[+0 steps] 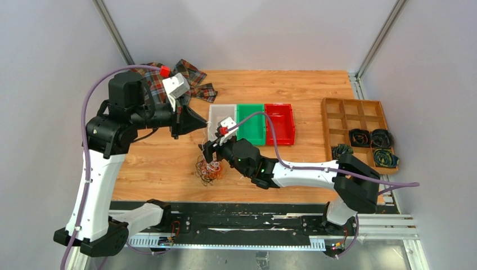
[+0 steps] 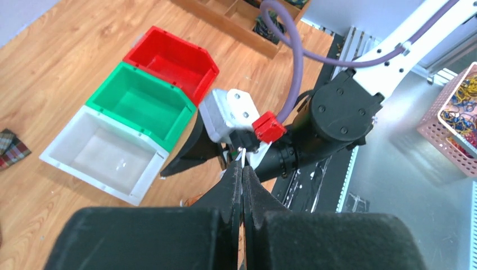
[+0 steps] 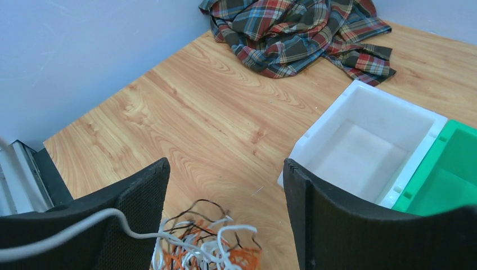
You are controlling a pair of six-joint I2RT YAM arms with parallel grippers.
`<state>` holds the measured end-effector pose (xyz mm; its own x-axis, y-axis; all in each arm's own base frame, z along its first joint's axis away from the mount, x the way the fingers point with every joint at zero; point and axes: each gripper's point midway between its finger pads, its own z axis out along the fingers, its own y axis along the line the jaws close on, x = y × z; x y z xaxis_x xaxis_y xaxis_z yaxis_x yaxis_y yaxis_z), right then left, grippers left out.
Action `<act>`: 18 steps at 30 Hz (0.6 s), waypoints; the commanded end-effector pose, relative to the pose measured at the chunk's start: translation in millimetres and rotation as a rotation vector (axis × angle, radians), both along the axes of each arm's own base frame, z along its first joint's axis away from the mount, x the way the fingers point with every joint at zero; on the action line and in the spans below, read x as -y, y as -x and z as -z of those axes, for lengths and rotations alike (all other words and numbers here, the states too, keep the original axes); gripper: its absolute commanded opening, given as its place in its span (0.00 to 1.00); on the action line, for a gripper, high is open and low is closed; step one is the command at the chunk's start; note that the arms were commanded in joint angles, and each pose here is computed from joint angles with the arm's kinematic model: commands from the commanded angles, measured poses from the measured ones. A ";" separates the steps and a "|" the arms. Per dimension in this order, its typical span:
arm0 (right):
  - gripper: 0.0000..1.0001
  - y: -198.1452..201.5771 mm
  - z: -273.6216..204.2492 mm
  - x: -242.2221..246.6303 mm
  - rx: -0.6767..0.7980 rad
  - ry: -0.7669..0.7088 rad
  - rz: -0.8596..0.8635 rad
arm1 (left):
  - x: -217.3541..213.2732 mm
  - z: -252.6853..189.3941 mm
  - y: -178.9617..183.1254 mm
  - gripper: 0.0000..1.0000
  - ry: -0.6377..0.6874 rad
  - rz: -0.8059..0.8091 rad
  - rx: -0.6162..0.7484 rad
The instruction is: Untangle the cables
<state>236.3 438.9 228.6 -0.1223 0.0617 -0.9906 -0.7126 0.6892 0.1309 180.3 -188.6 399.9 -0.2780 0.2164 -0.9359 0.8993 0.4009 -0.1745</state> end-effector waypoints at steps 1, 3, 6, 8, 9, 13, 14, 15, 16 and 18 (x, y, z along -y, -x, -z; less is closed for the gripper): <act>0.73 6.5 8.0 -8.0 -0.034 -0.034 -0.016 | 6.7 -24.4 5.8 0.01 0.048 0.030 0.009; 0.73 6.7 18.2 -8.6 -0.047 -0.018 -0.015 | 7.0 -35.6 5.4 0.01 0.058 0.028 0.034; 0.73 6.7 31.3 -9.0 -0.067 -0.001 -0.012 | 6.8 -52.7 2.8 0.01 0.071 0.017 0.071; 0.72 7.1 39.7 -9.5 -0.078 0.013 -0.012 | 6.9 -63.4 2.0 0.01 0.081 0.013 0.093; 0.72 6.8 43.3 -9.9 -0.083 0.018 -0.010 | 6.8 -68.8 1.9 0.01 0.086 0.011 0.105; 0.70 5.9 64.1 -7.2 -0.107 0.054 0.007 | 6.6 -87.7 0.8 0.01 0.104 0.003 0.146; 0.70 5.5 70.1 -5.1 -0.116 0.062 0.015 | 6.7 -90.7 0.5 0.01 0.107 0.002 0.151; 0.70 5.7 74.7 -3.6 -0.122 0.069 0.021 | 6.5 -94.2 0.2 0.01 0.110 0.000 0.161; 0.70 5.4 79.4 -1.5 -0.127 0.076 0.028 | 6.1 -97.9 0.3 0.00 0.113 -0.004 0.169; 0.70 4.8 87.8 2.5 -0.137 0.089 0.043 | 5.6 -105.8 0.5 0.00 0.121 -0.008 0.189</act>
<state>235.5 443.3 167.7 -0.2218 0.0126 -0.9750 -0.6886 0.7060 0.1657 185.2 -193.0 483.0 -0.1456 0.1324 -0.9804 0.9123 0.4014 -0.0813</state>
